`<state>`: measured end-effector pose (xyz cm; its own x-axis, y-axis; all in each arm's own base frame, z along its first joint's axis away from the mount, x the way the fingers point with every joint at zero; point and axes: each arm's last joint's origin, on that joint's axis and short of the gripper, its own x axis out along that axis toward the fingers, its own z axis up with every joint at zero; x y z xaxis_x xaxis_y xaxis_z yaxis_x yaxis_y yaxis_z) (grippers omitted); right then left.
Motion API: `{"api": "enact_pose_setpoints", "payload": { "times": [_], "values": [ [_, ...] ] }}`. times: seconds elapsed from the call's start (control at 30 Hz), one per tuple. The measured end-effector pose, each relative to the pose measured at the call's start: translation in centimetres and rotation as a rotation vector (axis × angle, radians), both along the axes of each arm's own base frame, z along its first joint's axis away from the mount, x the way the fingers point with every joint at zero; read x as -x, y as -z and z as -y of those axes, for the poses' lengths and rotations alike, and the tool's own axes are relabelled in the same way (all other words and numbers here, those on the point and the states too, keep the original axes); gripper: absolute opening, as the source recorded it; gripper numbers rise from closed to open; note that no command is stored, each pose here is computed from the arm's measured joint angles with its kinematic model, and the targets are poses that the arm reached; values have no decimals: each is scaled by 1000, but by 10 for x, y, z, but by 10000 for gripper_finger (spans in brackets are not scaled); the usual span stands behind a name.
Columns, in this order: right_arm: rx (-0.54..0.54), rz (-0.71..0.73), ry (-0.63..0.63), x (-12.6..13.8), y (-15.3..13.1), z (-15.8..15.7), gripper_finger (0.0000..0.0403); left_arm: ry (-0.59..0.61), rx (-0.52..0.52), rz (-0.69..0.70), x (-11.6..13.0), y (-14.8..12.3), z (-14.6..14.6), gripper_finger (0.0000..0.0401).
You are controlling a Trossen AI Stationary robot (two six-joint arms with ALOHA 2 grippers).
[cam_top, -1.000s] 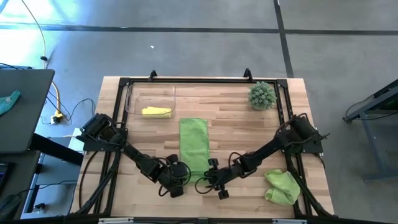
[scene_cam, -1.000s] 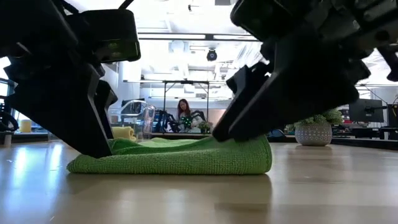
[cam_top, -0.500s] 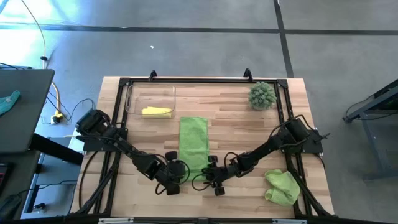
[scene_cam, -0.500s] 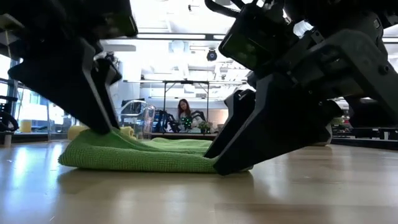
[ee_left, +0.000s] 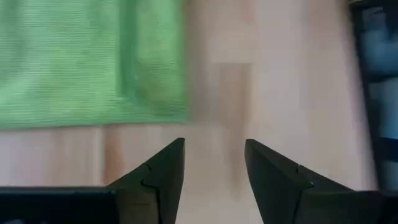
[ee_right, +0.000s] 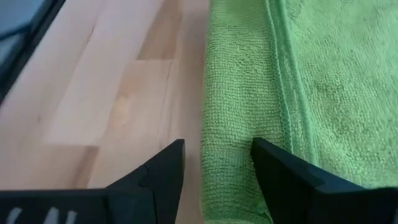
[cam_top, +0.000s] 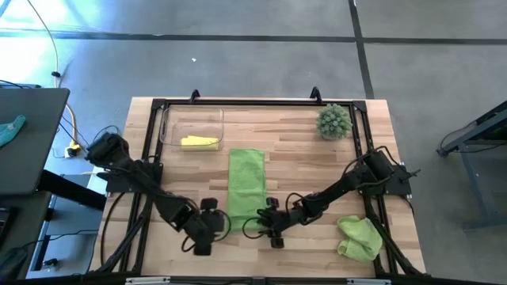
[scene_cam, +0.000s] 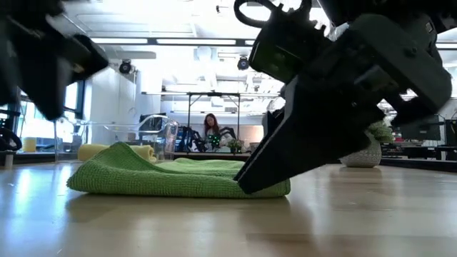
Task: Roll microfiber towels into tight, uniform cylinder then place into a basket
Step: Roll the green microfiber cloth
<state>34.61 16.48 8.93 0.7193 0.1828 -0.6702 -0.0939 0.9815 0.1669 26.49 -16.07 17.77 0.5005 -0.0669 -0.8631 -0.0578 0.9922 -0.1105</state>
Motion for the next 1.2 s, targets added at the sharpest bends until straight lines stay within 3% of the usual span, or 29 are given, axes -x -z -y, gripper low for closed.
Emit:
{"api": "enact_pose_setpoints", "payload": {
  "times": [0.17,0.27,0.43,0.53,0.67,0.8,0.93,1.2],
  "values": [
    [-119,-19,134,-8,-6,18,181,-17,97,-2,18,-23,6,148],
    [-168,-17,229,-14,-7,33,181,-120,20,33,35,-34,4,143],
    [-205,-8,304,-19,-7,45,181,-351,-95,332,78,-29,-4,138],
    [-153,15,335,-20,-7,50,181,-380,-157,491,92,-21,-13,138],
    [-84,29,322,-20,-7,53,181,-336,-263,493,88,-11,-31,138],
    [-63,28,305,-20,-6,53,181,-277,-211,357,71,-2,-47,144],
    [-62,19,299,-20,-6,53,181,-133,-199,294,54,4,-55,155],
    [-26,21,268,-19,-6,52,181,191,-432,242,24,35,-63,163]
  ]
}}
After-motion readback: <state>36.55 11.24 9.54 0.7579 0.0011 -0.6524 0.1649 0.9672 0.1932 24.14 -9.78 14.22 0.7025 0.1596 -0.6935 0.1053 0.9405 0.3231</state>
